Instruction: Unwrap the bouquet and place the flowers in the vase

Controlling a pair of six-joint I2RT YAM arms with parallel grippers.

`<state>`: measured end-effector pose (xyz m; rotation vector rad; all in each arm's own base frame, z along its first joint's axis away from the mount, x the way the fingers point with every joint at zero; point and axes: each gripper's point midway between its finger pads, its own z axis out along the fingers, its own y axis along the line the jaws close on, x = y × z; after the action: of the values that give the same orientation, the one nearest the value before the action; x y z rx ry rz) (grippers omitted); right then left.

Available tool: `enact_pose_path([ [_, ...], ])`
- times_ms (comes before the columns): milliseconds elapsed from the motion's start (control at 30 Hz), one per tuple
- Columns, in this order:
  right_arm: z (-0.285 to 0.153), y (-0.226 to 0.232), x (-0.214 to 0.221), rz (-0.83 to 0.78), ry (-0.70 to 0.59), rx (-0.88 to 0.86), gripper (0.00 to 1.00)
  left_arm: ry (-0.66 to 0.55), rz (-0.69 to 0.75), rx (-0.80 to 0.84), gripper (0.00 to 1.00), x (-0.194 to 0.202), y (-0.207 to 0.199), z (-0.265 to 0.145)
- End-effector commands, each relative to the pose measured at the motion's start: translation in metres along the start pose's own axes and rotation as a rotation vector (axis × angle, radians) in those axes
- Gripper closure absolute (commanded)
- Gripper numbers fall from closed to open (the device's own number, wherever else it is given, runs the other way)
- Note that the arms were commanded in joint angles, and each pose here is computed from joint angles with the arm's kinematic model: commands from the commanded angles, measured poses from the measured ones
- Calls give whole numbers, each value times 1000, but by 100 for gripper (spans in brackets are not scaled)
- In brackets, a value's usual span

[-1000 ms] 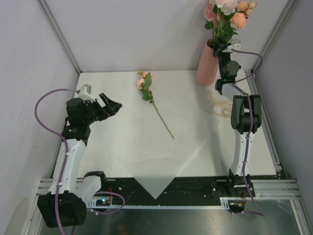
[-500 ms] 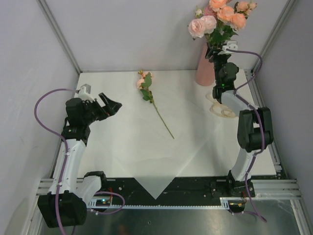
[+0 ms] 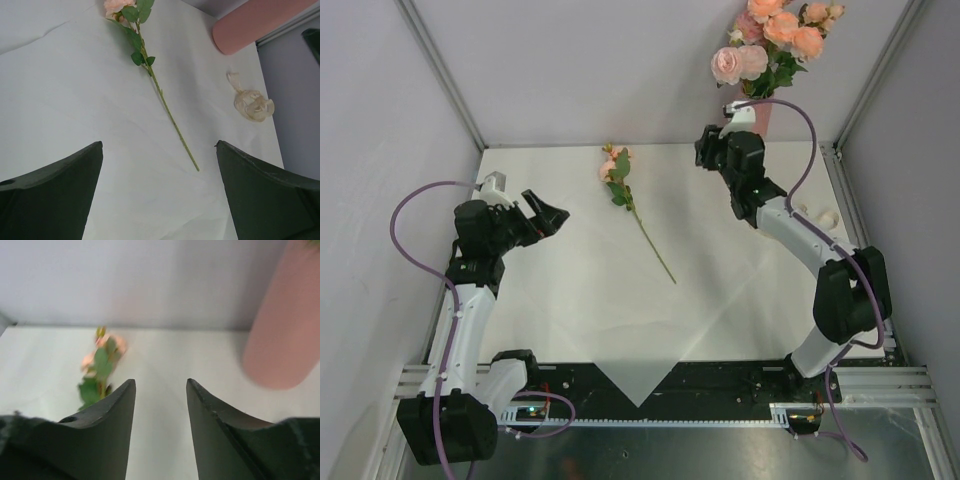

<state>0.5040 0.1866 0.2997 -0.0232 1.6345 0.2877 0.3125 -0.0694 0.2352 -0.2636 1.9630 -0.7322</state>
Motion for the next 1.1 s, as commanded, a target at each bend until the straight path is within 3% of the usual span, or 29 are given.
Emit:
enact_pose_path([
  [0,-18,40,79,190,308,-129,52,-22,0,26,0,-5,-3,-1],
  [400,-7,118,212,193,697,-255,54,-9,-8,23,0,-2,-1,2],
  [633,4,138,253,144,791,-231,54,-4,-13,25,0,-1,-1,3],
  [1067,23,149,277,105,807,-188,56,-7,-14,30,0,-1,-2,3],
])
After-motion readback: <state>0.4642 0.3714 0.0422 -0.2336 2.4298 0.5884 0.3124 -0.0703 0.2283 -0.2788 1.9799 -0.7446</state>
